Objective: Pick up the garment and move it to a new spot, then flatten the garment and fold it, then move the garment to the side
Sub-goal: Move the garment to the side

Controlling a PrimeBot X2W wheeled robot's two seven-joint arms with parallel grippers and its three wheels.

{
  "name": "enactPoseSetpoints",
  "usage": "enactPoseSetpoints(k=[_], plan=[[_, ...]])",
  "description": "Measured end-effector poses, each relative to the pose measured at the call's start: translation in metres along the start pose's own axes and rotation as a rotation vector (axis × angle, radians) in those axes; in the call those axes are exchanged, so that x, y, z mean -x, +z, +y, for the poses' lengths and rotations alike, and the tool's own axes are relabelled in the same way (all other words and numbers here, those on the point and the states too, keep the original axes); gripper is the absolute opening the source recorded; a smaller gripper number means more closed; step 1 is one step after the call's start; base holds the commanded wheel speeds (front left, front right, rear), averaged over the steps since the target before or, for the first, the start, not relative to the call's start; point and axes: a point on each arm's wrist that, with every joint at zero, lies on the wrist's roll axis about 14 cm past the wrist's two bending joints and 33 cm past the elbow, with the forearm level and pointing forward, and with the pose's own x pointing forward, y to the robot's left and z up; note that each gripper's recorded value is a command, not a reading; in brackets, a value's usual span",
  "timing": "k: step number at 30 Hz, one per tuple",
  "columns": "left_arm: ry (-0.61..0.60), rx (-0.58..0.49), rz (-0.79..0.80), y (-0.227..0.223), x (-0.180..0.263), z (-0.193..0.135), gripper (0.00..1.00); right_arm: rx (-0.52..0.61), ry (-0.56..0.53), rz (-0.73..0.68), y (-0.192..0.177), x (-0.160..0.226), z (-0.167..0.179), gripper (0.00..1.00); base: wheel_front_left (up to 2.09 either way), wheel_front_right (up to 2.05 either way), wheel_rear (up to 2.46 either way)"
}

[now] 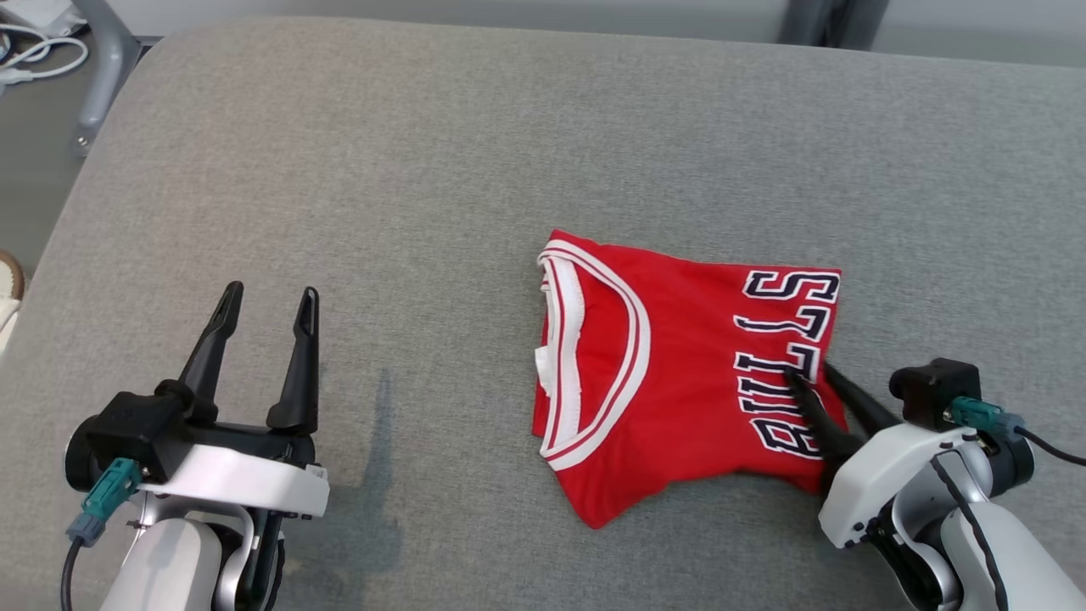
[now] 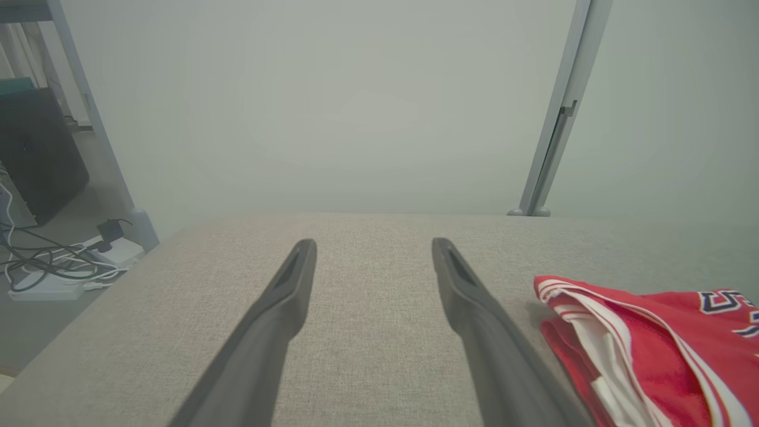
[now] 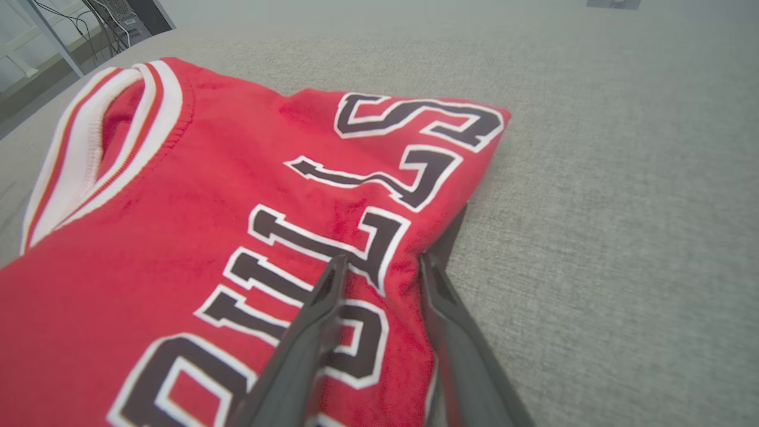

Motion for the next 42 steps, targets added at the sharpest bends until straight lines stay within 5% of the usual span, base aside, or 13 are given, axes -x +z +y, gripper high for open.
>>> enactPoseSetpoints(k=[7,12,29,39,42], plan=[[-0.034,-0.003,-0.006,-0.001,-0.01,-0.008,1.0,0.068,-0.009,-0.024,0.013,0.011,-0.009,0.0,0.0,0.0,0.0],[-0.114,0.01,-0.01,-0.005,-0.025,-0.034,1.0,0.15,-0.102,-0.05,0.027,0.041,-0.047,0.0,0.0,0.0,0.0],[-0.545,0.053,0.004,-0.027,-0.084,-0.192,1.0,0.396,-0.58,-0.127,0.094,0.2,-0.18,0.0,0.0,0.0,0.0],[-0.648,0.078,0.057,-0.061,-0.102,-0.227,1.0,0.411,-0.693,-0.195,0.126,0.2,-0.246,0.0,0.0,0.0,0.0],[-0.657,0.072,0.084,-0.075,-0.104,-0.226,1.0,0.382,-0.788,-0.154,0.116,0.213,-0.289,0.0,0.0,0.0,0.0]])
